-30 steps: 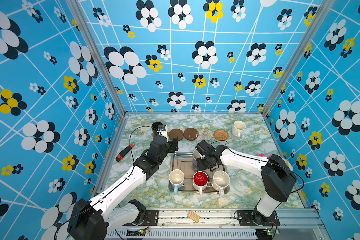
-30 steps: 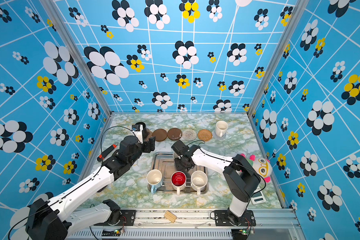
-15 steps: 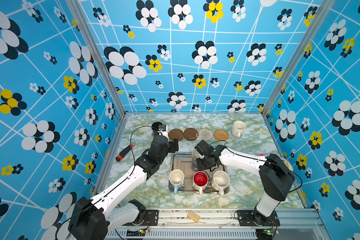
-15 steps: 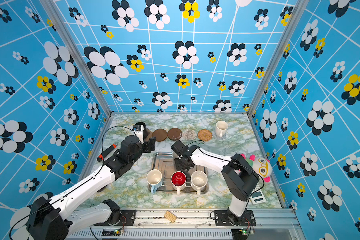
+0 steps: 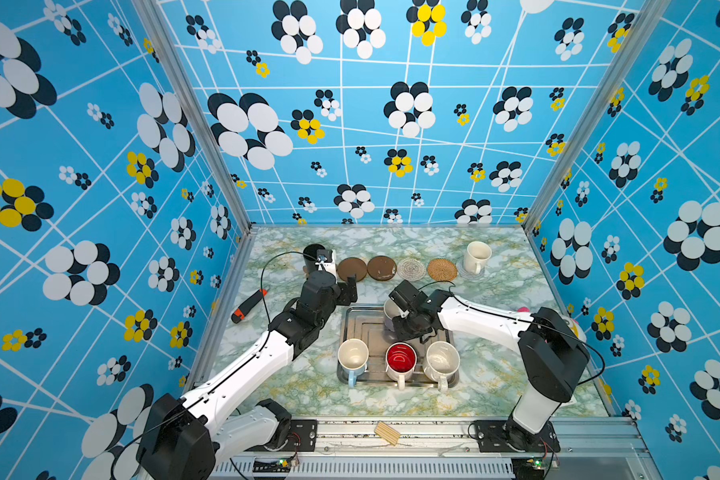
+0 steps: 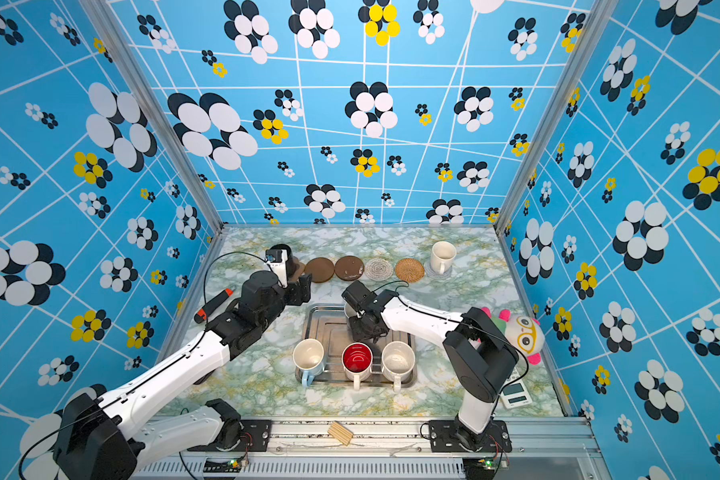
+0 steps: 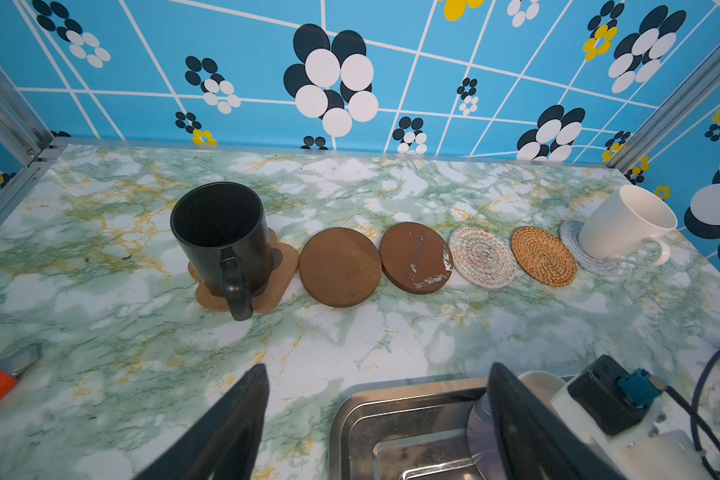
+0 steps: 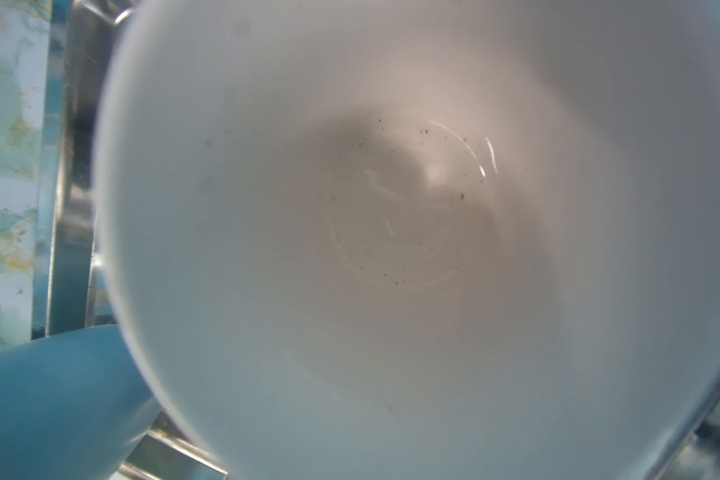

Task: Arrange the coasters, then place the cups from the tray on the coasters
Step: 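Grasp the lavender mug with the right gripper and lift it off the tray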

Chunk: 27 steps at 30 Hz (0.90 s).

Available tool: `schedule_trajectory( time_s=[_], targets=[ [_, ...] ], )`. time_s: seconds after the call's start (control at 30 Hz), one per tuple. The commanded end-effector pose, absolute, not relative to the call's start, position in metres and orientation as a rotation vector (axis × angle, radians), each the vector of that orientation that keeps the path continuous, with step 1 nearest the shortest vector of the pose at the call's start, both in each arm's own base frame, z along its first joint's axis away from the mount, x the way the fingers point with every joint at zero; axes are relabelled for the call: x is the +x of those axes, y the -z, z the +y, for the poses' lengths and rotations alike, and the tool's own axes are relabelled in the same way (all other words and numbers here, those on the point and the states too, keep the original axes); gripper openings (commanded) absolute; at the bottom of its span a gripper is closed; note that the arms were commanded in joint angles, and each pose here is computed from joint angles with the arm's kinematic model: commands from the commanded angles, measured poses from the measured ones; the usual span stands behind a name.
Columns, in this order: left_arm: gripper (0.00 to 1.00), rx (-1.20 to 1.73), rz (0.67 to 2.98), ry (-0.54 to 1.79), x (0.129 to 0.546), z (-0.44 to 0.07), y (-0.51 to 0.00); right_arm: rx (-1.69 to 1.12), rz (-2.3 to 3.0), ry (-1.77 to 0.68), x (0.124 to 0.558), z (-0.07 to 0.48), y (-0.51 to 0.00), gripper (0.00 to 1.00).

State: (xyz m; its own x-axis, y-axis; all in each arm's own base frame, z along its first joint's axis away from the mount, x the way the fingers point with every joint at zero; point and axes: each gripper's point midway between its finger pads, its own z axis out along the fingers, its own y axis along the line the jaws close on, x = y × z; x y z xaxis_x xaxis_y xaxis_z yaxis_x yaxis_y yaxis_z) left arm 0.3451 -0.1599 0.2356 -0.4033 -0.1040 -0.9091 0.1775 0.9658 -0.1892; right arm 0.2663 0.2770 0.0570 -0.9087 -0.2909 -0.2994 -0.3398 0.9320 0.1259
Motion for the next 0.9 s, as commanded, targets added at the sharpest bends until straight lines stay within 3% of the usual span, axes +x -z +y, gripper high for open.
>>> schedule_trajectory(
  time_s=[0.0, 0.87],
  targets=[
    [0.84, 0.065, 1.944, 0.293, 0.348, -0.161, -0.247, -0.474, 2.781, -0.218, 0.270, 0.275, -0.072, 0.00],
    [0.84, 0.071, 1.962, 0.269, 0.348, -0.159, -0.244, -0.456, 2.671, -0.137, 0.285, 0.263, -0.108, 0.00]
  ],
)
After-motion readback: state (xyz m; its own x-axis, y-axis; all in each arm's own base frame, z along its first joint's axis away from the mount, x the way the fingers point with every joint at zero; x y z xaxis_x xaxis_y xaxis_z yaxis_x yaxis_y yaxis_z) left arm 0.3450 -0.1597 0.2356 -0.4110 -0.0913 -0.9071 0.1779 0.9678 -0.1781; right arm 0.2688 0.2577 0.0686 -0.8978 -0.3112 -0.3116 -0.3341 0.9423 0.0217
